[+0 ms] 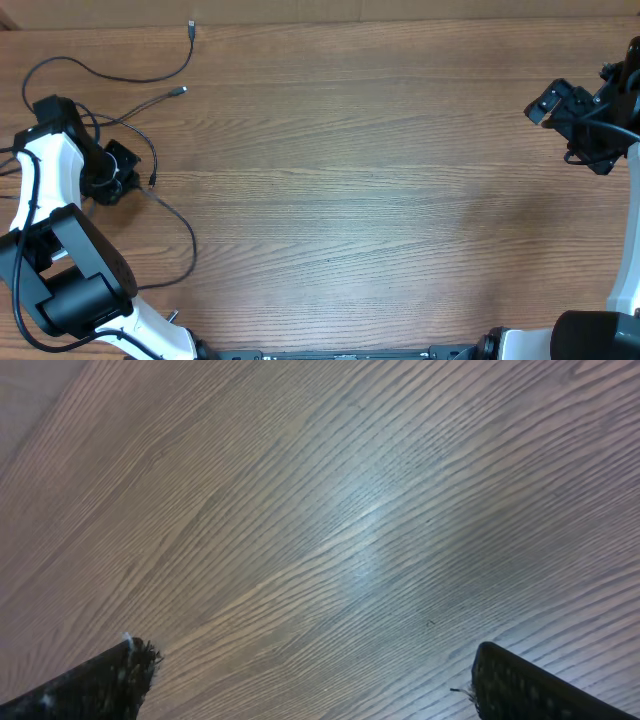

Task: Untangle cables

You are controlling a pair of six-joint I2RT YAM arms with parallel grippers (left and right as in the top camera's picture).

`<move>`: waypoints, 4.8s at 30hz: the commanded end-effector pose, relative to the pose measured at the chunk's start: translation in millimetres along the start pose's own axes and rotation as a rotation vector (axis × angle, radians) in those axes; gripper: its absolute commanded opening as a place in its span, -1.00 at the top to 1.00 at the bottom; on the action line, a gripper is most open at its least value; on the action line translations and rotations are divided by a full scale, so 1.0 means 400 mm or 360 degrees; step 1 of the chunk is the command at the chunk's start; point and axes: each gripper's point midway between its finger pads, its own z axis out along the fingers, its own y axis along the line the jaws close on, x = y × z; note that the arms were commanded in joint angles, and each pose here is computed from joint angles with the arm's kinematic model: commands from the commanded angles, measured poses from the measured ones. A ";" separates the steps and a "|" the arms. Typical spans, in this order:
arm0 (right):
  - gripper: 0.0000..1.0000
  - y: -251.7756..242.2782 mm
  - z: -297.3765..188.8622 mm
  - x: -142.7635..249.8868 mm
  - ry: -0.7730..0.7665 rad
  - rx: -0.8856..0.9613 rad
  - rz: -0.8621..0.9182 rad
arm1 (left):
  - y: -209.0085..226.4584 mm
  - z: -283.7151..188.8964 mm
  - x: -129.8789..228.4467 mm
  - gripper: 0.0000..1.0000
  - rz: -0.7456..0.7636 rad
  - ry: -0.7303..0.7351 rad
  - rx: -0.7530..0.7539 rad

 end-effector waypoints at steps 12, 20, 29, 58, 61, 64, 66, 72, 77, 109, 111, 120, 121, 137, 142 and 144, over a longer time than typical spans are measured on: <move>-1.00 0.001 -0.005 -0.009 -0.0024 0.0002 -0.0008 | 0.114 0.026 0.080 -0.98 -0.0107 0.0144 -0.0334; -1.00 0.001 -0.005 -0.009 -0.0024 0.0002 -0.0008 | 0.102 -0.046 0.101 -1.00 -0.0238 0.0213 -0.0331; -1.00 0.001 -0.005 -0.009 -0.0024 0.0002 -0.0008 | 0.124 -0.178 0.124 -1.00 -0.0307 0.0018 -0.0315; -1.00 0.001 -0.006 -0.009 -0.0025 0.0002 -0.0008 | 0.309 0.054 0.398 -1.00 -0.0844 -0.0128 -0.0244; -1.00 0.001 -0.005 -0.009 -0.0024 0.0002 -0.0008 | 0.311 0.073 0.396 -0.99 -0.0841 -0.0151 -0.0221; -1.00 0.001 -0.005 -0.009 -0.0024 0.0002 -0.0008 | 0.320 0.086 0.405 -0.94 -0.0842 -0.0147 -0.0233; -1.00 0.001 -0.005 -0.009 -0.0024 0.0002 -0.0008 | 0.322 0.092 0.407 -0.90 -0.0841 -0.0150 -0.0233; -1.00 0.001 -0.005 -0.009 -0.0024 0.0002 -0.0008 | 0.337 0.108 0.413 -0.67 -0.0841 -0.0171 -0.0254; -1.00 0.001 -0.005 -0.009 -0.0024 0.0002 -0.0008 | 0.351 0.125 0.405 -0.11 -0.0838 -0.0233 -0.0265; -1.00 0.001 -0.005 -0.009 -0.0024 0.0002 -0.0008 | 0.276 0.109 0.266 0.92 0.0253 -0.0520 -0.0158; -1.00 0.001 -0.005 -0.009 -0.0024 0.0002 -0.0008 | 0.271 0.107 0.257 0.92 0.0319 -0.0541 -0.0159; -1.00 0.001 -0.005 -0.009 -0.0024 0.0002 -0.0008 | 0.269 0.105 0.254 -0.33 0.0324 -0.0548 -0.0155; -1.00 0.001 -0.005 -0.009 -0.0024 0.0002 -0.0008 | 0.267 0.103 0.254 -0.49 0.0325 -0.0546 -0.0151; -1.00 0.001 -0.006 -0.009 -0.0025 0.0002 -0.0008 | 0.091 -0.145 0.194 -0.99 0.0470 -0.0547 0.0146; -1.00 0.001 -0.005 -0.009 -0.0024 0.0002 -0.0008 | 0.019 -0.226 0.215 -0.99 0.0621 -0.0674 0.0255; -1.00 0.001 -0.005 -0.009 -0.0024 0.0002 -0.0008 | -0.019 -0.260 0.238 -0.99 0.0713 -0.0746 0.0321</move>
